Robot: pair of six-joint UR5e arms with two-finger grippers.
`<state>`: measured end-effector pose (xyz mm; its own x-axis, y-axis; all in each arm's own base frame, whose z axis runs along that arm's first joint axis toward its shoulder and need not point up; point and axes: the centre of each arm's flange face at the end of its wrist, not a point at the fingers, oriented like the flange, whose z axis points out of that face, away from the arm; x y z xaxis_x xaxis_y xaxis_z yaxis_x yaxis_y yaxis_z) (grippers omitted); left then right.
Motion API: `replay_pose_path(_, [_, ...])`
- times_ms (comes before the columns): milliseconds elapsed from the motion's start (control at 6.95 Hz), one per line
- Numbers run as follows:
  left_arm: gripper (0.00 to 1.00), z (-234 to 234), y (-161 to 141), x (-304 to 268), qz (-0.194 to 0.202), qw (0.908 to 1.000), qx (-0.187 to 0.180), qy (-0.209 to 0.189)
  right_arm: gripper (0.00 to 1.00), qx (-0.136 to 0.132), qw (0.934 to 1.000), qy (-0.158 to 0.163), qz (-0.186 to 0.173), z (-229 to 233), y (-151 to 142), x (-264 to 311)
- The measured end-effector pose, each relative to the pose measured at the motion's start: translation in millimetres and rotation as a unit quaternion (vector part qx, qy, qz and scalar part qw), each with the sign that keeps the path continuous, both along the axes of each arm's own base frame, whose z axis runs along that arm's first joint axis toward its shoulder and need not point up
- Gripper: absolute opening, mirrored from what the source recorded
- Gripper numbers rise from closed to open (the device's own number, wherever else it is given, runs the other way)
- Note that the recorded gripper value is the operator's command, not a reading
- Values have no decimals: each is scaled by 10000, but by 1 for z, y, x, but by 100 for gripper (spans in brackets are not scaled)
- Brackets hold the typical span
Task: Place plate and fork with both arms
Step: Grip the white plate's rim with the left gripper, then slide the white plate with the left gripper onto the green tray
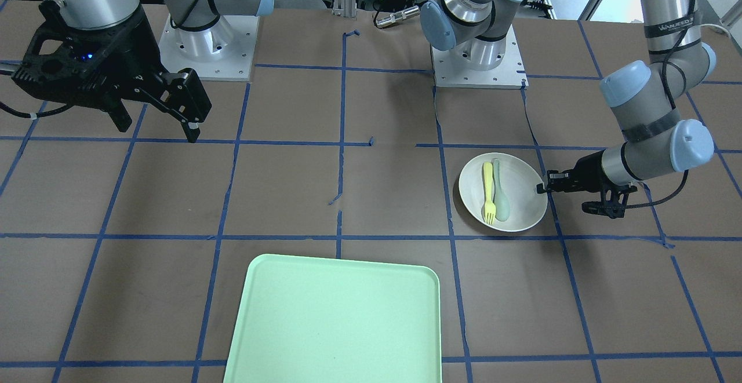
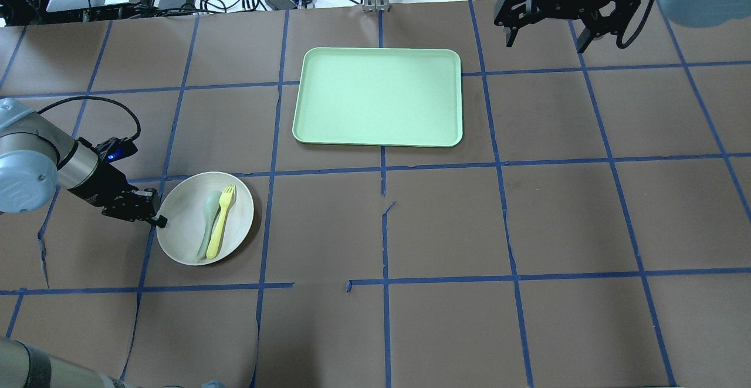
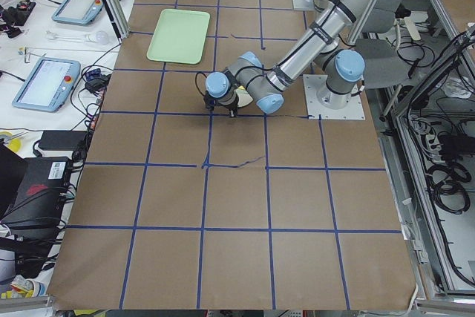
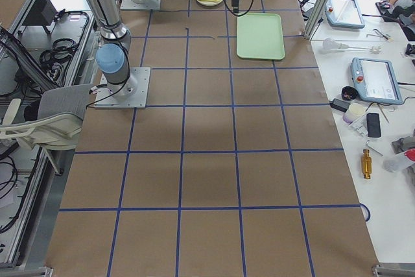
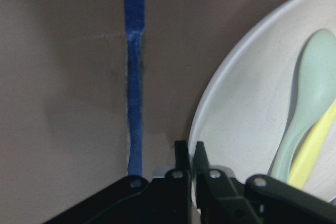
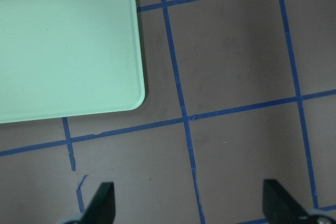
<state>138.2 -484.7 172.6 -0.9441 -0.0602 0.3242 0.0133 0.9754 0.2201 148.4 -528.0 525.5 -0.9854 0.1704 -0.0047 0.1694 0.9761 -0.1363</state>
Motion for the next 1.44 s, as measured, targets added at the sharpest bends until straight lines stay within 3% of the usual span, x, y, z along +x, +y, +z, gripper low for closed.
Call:
replay_pose_path(288, [0,23,-15,8,107,9999,49,17,100,1,10000,0,0,0,0,0])
replay_pose_path(719, [0,87,-59,12,607,9980,153,64,100,14,10000,7,-1,-2,-1,0])
replay_pose_path(1007, [0,123,-116,-53,494,9983,-147,-255,100,18,10000,6,0,-2,-1,0])
replay_pose_path(1439, [0,111,-197,-199,392,9979,-503,-83,100,11,10000,1,0,-1,-1,0])
